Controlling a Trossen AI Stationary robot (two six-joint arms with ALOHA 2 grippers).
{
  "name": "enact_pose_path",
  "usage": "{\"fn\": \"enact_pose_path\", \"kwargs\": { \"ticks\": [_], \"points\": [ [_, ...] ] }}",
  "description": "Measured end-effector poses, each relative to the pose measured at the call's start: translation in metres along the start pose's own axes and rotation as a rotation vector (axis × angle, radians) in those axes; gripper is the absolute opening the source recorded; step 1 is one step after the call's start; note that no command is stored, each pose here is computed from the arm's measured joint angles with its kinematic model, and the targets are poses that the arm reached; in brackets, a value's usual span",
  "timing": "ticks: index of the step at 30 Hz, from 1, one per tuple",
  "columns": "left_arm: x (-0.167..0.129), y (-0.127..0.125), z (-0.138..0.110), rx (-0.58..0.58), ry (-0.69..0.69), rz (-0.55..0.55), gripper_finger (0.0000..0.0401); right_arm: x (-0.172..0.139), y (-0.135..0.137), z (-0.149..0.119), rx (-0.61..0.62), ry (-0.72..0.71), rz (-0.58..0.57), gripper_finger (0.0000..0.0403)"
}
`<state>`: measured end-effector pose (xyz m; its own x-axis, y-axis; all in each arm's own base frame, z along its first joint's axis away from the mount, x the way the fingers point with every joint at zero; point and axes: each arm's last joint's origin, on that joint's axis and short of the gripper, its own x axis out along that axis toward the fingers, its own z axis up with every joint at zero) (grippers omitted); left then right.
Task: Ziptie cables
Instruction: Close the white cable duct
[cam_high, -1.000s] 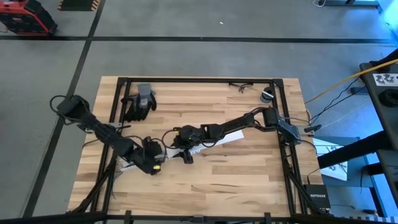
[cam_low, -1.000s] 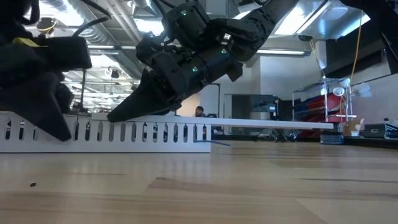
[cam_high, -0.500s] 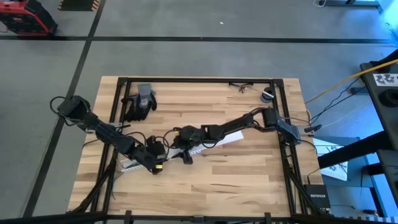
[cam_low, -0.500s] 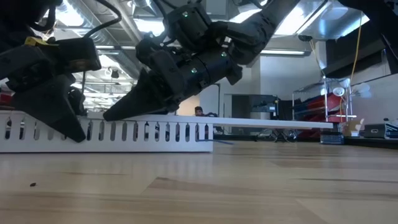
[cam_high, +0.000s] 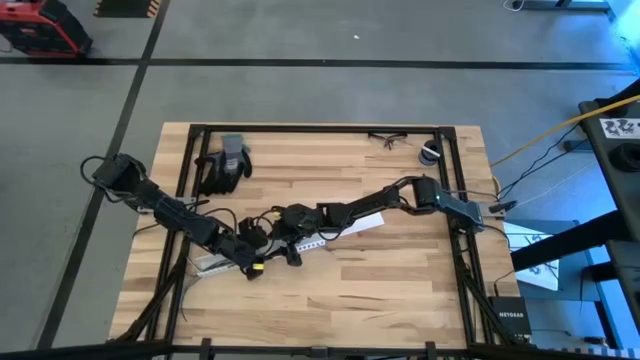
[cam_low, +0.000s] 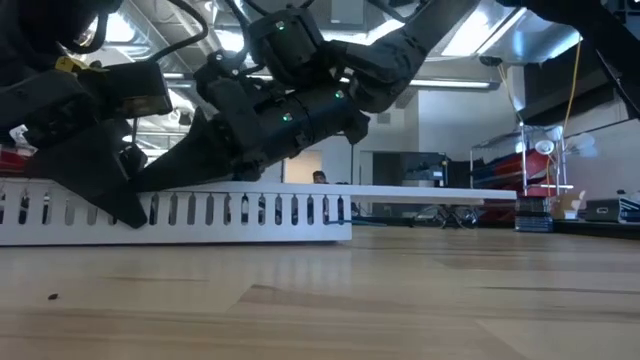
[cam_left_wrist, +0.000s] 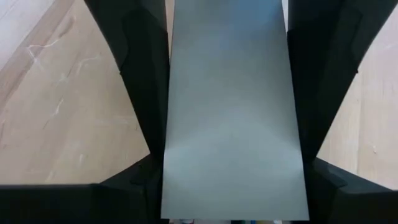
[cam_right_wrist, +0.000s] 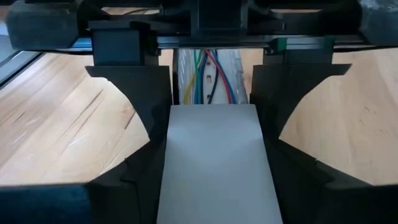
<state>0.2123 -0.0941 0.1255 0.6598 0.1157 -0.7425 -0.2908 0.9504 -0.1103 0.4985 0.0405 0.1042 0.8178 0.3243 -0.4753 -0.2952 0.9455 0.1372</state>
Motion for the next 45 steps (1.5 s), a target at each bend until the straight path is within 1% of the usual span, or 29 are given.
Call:
{"fn": "enact_pose_path", "kwargs": {
  "ticks": [5, 8, 10, 14, 16, 18, 20, 22, 25, 28, 32, 34, 37, 42, 45],
  "points": [
    [0.0, 0.001, 0.001, 0.001, -0.004, 0.002, 0.0225, 0.0, -0.003, 0.002, 0.001, 0.012, 0.004, 0.0223],
    [0.001, 0.003, 0.003, -0.014, -0.005, 0.007, 0.0246, -0.001, -0.004, 0.0, -0.007, 0.03, 0.007, 0.0223],
    [0.0, 0.002, 0.007, 0.021, 0.015, 0.018, 0.0265, -0.001, -0.004, -0.001, -0.025, 0.042, 0.003, 0.0223],
    [-0.015, -0.002, 0.022, 0.072, 0.084, 0.071, 0.029, -0.001, -0.004, 0.0, -0.018, 0.046, -0.001, 0.0223],
    [-0.027, -0.005, 0.027, 0.065, 0.12, 0.102, 0.0294, -0.001, -0.004, 0.0, -0.019, 0.048, -0.002, 0.0223],
    [-0.04, -0.01, 0.03, 0.039, 0.136, 0.109, 0.0295, -0.001, -0.004, -0.001, -0.023, 0.051, -0.003, 0.0223],
    [-0.05, -0.014, 0.026, 0.018, 0.153, 0.104, 0.0295, -0.001, -0.005, -0.001, -0.026, 0.053, -0.009, 0.0223],
    [-0.056, -0.017, 0.016, 0.016, 0.184, 0.11, 0.0296, -0.001, -0.005, -0.002, -0.025, 0.055, -0.008, 0.0223],
    [-0.062, -0.023, 0.005, 0.003, 0.168, 0.109, 0.0296, -0.001, -0.005, -0.002, -0.023, 0.056, -0.007, 0.0223],
    [-0.059, -0.021, -0.008, -0.012, 0.136, 0.125, 0.0296, -0.001, -0.004, -0.002, -0.021, 0.055, -0.005, 0.0223],
    [-0.052, -0.012, -0.021, -0.018, 0.104, 0.146, 0.0296, -0.001, -0.004, -0.002, -0.015, 0.052, 0.001, 0.0223],
    [-0.05, -0.008, -0.025, -0.004, 0.079, 0.17, 0.0296, -0.001, -0.004, -0.002, -0.01, 0.053, 0.0, 0.0223],
    [-0.049, -0.009, -0.024, 0.024, 0.053, 0.172, 0.0296, -0.001, -0.004, -0.002, -0.01, 0.053, -0.001, 0.0223],
    [-0.048, -0.009, -0.025, 0.016, 0.047, 0.165, 0.0296, -0.002, -0.004, -0.002, -0.012, 0.053, -0.001, 0.0223],
    [-0.047, -0.006, -0.028, 0.02, 0.064, 0.171, 0.0288, -0.002, -0.004, -0.002, -0.012, 0.053, -0.001, 0.0223]
  ]
}}
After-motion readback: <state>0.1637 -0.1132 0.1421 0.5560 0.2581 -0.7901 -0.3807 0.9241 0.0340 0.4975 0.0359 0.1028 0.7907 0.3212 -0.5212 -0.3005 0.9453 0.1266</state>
